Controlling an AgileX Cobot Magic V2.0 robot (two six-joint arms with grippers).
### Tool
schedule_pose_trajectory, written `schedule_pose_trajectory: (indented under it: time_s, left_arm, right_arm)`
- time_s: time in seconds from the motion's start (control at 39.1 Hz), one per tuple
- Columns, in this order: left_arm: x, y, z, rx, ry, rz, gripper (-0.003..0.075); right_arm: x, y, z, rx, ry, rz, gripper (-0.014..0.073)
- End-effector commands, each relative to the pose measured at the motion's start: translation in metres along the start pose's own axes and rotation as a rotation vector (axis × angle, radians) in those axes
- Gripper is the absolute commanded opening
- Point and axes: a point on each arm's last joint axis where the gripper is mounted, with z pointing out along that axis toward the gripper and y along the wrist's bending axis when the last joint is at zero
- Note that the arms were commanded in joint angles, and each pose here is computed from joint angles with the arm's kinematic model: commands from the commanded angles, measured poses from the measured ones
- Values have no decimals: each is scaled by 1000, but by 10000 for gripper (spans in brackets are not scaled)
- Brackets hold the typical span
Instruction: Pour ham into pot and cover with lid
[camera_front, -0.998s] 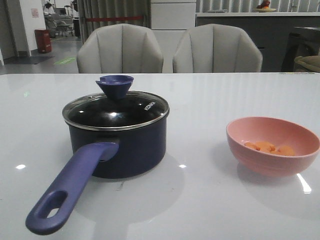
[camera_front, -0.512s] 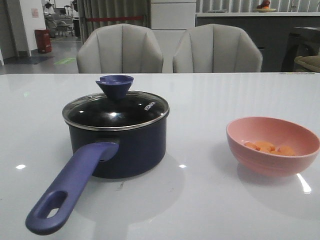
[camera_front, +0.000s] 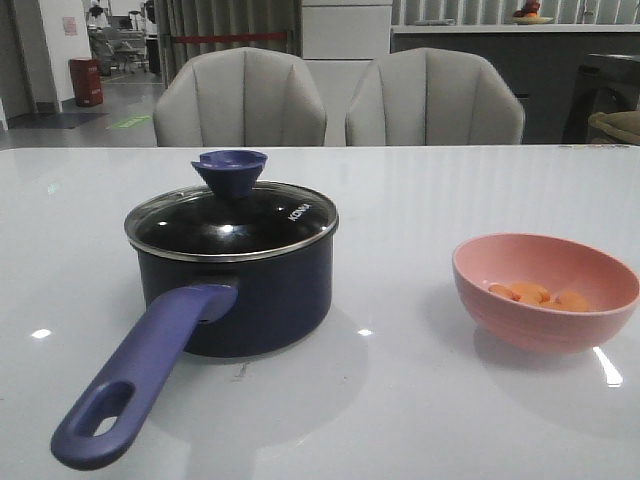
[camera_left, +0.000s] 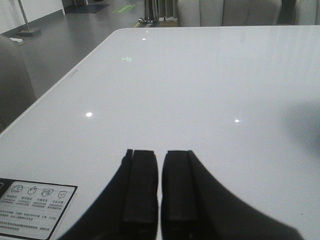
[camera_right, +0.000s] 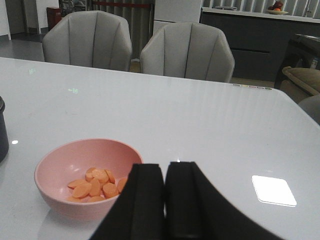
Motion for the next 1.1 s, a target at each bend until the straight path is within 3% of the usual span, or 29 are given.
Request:
schedule_pose_trajectory:
  time_s: [0.0,0.28,0.46,0.56,0.61,0.74,0.9,1.07]
  left_arm:
    - [-1,-1,0,6,-77,7,132]
    - [-9,-1,-1,8,-165,40,132]
    - [-39,-5,-12,48,-525,29,132]
    - [-61,-3,-26,90,-767,-131,132]
    - [-66,-2,-27,104,-729,-193,132]
    - [-75,-1,-21,98,-458,-292,132]
    - [-92,-7,-18,199,-374,-280,132]
    - [-102,-17,-1,267,-134,-164,132]
  right_arm:
    - [-11,0,-2,-1,-106,-15,161]
    - [-11,0,-2,-1,-106,-15,161]
    - [-11,0,-2,-1,-106,-15,161]
    - [-11,0,-2,-1,-106,-15,161]
    - [-11,0,-2,-1,-106,-15,161]
    - [-11,0,-2,-1,-106,-15,161]
    - [-11,0,-2,-1,-106,-15,161]
    - [-11,0,-2,-1,-106,-15,161]
